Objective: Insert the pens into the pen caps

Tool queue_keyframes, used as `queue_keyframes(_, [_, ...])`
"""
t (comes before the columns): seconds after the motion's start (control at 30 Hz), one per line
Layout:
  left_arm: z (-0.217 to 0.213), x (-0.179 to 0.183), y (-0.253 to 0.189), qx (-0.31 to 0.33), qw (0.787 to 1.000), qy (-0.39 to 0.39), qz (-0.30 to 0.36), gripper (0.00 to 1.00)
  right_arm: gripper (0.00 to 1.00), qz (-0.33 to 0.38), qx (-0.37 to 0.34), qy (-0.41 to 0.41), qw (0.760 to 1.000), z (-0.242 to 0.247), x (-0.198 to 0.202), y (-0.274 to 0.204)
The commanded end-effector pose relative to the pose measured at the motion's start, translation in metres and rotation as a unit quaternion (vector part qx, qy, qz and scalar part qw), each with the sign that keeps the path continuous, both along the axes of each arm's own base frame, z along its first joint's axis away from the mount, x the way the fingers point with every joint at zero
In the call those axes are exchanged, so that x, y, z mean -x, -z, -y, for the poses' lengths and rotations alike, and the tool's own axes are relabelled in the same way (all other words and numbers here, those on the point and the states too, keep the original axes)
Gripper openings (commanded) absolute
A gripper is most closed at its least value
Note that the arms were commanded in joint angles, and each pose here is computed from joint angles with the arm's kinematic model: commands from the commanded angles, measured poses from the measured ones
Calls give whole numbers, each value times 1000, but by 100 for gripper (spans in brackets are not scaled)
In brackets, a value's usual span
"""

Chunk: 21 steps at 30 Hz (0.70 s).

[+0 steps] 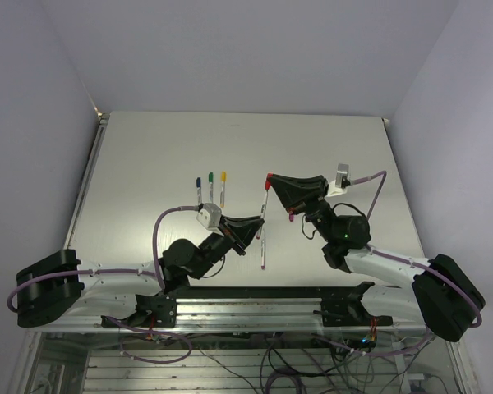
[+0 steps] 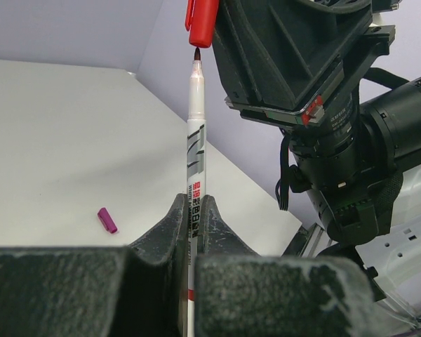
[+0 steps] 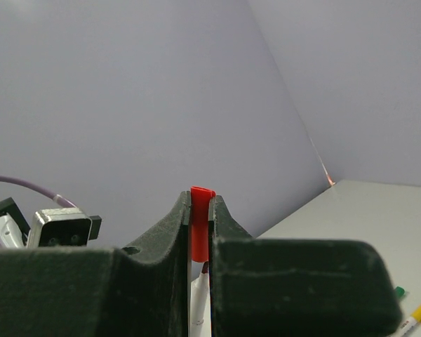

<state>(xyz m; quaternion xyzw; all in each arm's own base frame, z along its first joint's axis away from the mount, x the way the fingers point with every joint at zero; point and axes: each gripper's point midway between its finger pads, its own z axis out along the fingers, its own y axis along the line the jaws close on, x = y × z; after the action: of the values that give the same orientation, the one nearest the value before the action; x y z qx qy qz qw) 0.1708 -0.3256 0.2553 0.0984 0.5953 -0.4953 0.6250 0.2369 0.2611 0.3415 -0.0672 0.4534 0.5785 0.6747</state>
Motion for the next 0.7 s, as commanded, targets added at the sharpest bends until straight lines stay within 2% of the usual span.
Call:
queue_keyframes(0.0, [-3, 2, -25, 37, 999, 1, 16, 7, 0, 12, -5, -6, 1000, -2, 4, -6])
queue_keyframes(0.4, [-10, 2, -25, 39, 999, -8, 16, 7, 0, 3, 2, -7, 1000, -3, 5, -3])
queue_keyframes(0.67, [-12, -2, -25, 43, 999, -19, 16, 7, 0, -13, 9, -42, 999, -16, 11, 6])
